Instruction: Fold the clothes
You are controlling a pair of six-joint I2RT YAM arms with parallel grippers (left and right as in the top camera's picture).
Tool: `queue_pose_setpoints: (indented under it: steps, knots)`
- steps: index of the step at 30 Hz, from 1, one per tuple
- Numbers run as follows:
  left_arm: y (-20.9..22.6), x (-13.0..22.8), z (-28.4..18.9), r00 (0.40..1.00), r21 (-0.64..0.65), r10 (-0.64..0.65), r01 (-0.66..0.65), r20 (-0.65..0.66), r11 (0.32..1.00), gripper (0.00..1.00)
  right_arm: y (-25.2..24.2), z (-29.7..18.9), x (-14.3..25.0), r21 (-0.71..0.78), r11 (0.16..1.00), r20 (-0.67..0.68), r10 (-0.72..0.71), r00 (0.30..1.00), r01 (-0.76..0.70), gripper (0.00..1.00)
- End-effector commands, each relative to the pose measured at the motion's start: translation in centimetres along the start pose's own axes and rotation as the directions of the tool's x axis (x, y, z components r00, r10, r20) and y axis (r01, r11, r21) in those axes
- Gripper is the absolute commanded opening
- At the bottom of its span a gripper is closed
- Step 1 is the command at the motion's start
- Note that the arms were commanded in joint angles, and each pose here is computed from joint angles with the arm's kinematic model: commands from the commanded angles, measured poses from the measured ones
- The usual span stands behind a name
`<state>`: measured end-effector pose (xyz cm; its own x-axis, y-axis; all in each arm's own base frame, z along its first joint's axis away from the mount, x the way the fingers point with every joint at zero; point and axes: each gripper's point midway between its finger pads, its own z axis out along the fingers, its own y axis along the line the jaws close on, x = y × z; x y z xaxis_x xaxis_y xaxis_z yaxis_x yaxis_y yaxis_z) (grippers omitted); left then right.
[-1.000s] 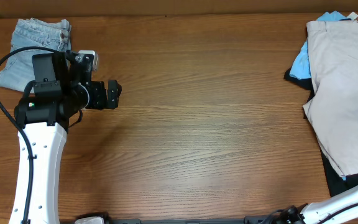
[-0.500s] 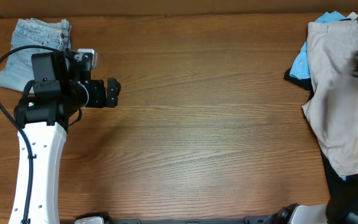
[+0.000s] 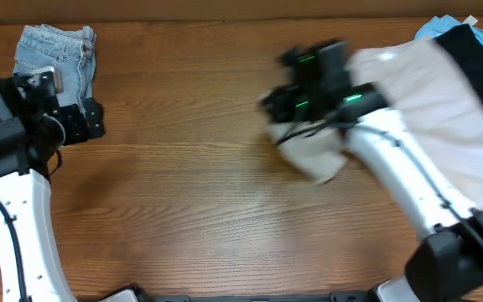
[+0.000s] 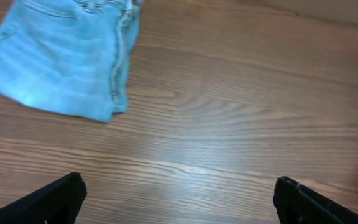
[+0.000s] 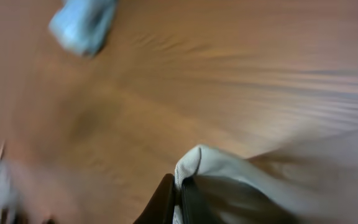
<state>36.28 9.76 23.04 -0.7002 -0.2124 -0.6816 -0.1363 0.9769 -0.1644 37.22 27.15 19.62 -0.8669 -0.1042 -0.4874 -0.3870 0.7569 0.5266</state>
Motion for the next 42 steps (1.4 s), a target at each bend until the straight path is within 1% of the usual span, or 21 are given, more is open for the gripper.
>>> queue_pose_setpoints:
  steps: [1, 3, 6, 9, 10, 12, 14, 15, 17, 19, 21, 24, 26, 28, 32, 36, 42]
  knots:
    - [0.5, -0.5, -0.1, 1.0, -0.013, 0.012, -0.012, 0.011, 1.0, 1.0, 5.9, 3.5, 2.8, -0.083, 0.995, -0.066, -0.065, 0.996, 0.06, 0.04]
    - [0.7, -0.4, -0.1, 1.0, -0.029, 0.011, -0.011, 0.005, 1.0, 1.0, 8.4, 5.2, 4.3, -0.118, 0.989, -0.088, -0.097, 0.991, 0.087, 0.04]
    - [1.2, -0.2, -0.1, 1.0, -0.058, 0.01, -0.01, -0.002, 0.998, 1.0, 11.1, 5.9, 5.7, -0.162, 0.979, -0.096, -0.138, 0.986, 0.121, 0.06]
    - [1.2, -0.2, -0.1, 1.0, -0.058, 0.01, -0.01, -0.002, 0.998, 1.0, 12.1, 5.5, 5.8, -0.177, 0.975, -0.091, -0.149, 0.985, 0.131, 0.12]
    - [1.2, -0.2, -0.1, 1.0, -0.053, 0.01, -0.01, -0.001, 0.999, 1.0, 12.2, 5.2, 5.7, -0.177, 0.976, -0.089, -0.147, 0.985, 0.13, 0.17]
    - [0.7, -0.3, -0.1, 0.999, -0.031, 0.037, -0.037, 0.0, 0.999, 1.0, 11.8, 4.0, 4.7, -0.169, 0.978, -0.068, -0.133, 0.989, 0.12, 0.41]
    - [0.1, -0.3, 0.0, 0.998, -0.007, 0.07, -0.07, 0.001, 0.997, 1.0, 10.7, 2.2, 3.1, -0.148, 0.984, -0.038, -0.104, 0.994, 0.098, 0.59]
    - [-0.2, -0.3, 0.0, 0.996, 0.006, 0.085, -0.085, 0.001, 0.996, 1.0, 9.9, 1.1, 2.2, -0.134, 0.988, -0.019, -0.084, 0.996, 0.08, 0.67]
    - [-0.9, -0.3, 0.1, 0.994, 0.024, 0.107, -0.107, 0.001, 0.994, 1.0, 7.4, -1.1, 0.5, -0.092, 0.995, 0.012, -0.028, 1.0, 0.029, 0.77]
    - [-1.5, -0.2, 0.2, 0.992, 0.035, 0.129, -0.129, -0.003, 0.991, 1.0, 4.3, -2.5, -0.5, -0.031, 0.998, 0.025, 0.047, 0.999, -0.046, 0.79]
    - [-2.0, -0.1, 0.3, 0.991, 0.043, 0.136, -0.136, -0.004, 0.99, 1.0, -0.1, -3.5, -0.6, 0.077, 0.984, 0.027, 0.161, 0.987, -0.163, 0.81]
    - [-2.3, 0.0, 0.4, 0.991, 0.05, 0.134, -0.134, -0.009, 0.99, 1.0, -5.8, -3.6, 1.1, 0.223, 0.936, 0.002, 0.281, 0.96, -0.274, 0.82]
    - [-2.3, 0.0, 0.5, 0.993, 0.05, 0.114, -0.113, -0.013, 0.992, 1.0, -7.9, -2.8, 2.5, 0.263, 0.913, -0.033, 0.332, 0.943, -0.312, 0.82]
    - [-2.3, 0.2, 0.6, 0.994, 0.052, 0.108, -0.107, -0.021, 0.993, 1.0, -9.1, -1.6, 3.9, 0.288, 0.892, -0.059, 0.38, 0.923, -0.349, 0.82]
    - [-2.2, 0.7, 0.8, 0.994, 0.055, 0.103, -0.1, -0.043, 0.993, 1.0, -10.7, 1.1, 5.6, 0.309, 0.853, -0.065, 0.461, 0.885, -0.422, 0.83]
    - [-2.1, 1.2, 1.2, 0.993, 0.058, 0.096, -0.092, -0.069, 0.994, 1.0, -11.2, 3.1, 6.6, 0.307, 0.841, -0.054, 0.482, 0.874, -0.445, 0.83]
    - [-2.0, 1.7, 1.9, 0.992, 0.062, 0.09, -0.084, -0.094, 0.995, 1.0, -11.2, 4.4, 7.9, 0.328, 0.825, -0.037, 0.498, 0.867, -0.46, 0.83]
